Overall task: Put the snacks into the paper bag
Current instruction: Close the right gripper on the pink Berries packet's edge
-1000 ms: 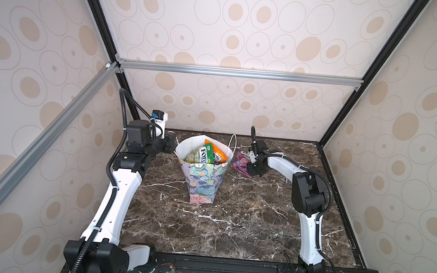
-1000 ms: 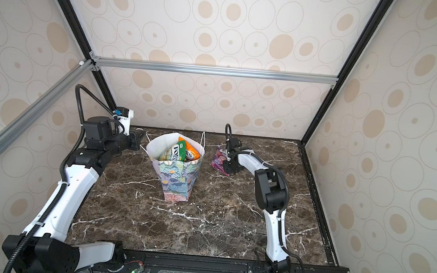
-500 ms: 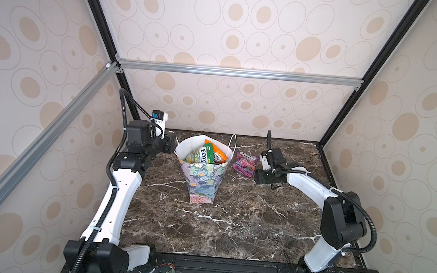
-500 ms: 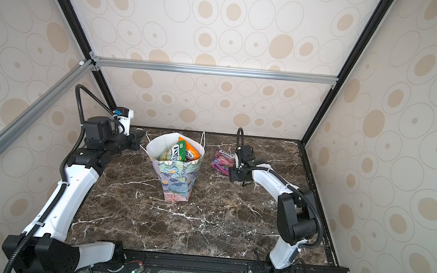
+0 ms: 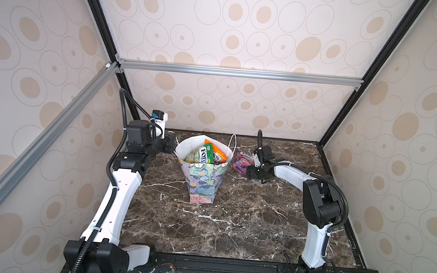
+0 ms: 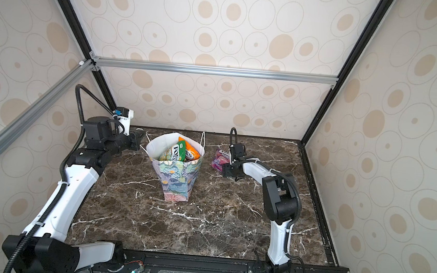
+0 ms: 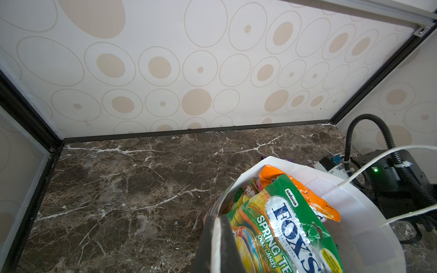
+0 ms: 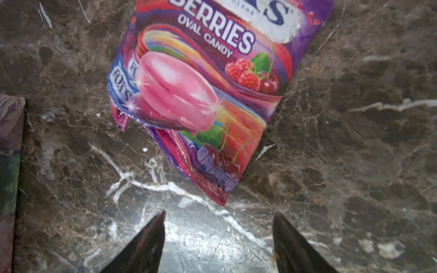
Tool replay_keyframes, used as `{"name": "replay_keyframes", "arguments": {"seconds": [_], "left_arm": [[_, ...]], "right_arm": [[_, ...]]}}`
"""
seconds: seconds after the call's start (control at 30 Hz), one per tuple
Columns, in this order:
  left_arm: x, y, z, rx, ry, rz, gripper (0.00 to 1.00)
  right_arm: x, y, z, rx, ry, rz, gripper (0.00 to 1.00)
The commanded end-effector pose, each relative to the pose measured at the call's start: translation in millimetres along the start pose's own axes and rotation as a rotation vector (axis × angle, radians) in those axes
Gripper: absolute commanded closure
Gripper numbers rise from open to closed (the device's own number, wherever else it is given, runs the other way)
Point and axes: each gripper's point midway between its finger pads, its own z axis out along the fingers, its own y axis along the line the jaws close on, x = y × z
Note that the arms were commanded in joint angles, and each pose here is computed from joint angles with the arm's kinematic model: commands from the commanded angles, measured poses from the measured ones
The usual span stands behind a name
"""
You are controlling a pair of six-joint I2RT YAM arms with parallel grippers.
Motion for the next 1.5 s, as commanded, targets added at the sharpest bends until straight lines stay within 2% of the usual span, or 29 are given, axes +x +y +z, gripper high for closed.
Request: {"name": "replay_keyframes", "arguments": {"seconds": [0.0, 0.63, 0.77, 0.97, 1.23, 1.47], "left_arm": [[-51.7, -10.1, -26.0, 0.001, -0.166, 0.078, 0.98], [-50.7, -9.5, -24.9, 0.000, -0.162, 0.077, 0.98], [-50.6, -9.4, -24.7, -0.001, -0.161, 0.079, 0.98], [-50.4, -9.0, -24.7, -0.002, -0.161, 0.078, 0.98], [-49.8, -8.3, -23.9, -0.005, -0.159, 0.080, 0.98], [-49.8, -7.8, -24.4, -0.009, -0.159, 0.080, 0.98]], "right_arm": [[-7.7, 1.9, 2.4, 0.026, -0.015, 0.002, 0.26], [-1.6, 1.2, 33.8, 0.075, 0.030, -0.008, 0.26], [-0.6, 1.0, 38.8, 0.087, 0.035, -0.007, 0.27], [-1.8, -3.0, 42.8, 0.111, 0.030, 0.005, 0.34], [-0.7, -5.8, 45.2, 0.125, 0.027, 0.020, 0.72], [-4.2, -4.1, 42.9, 0.116, 0.011, 0.027, 1.00]]}}
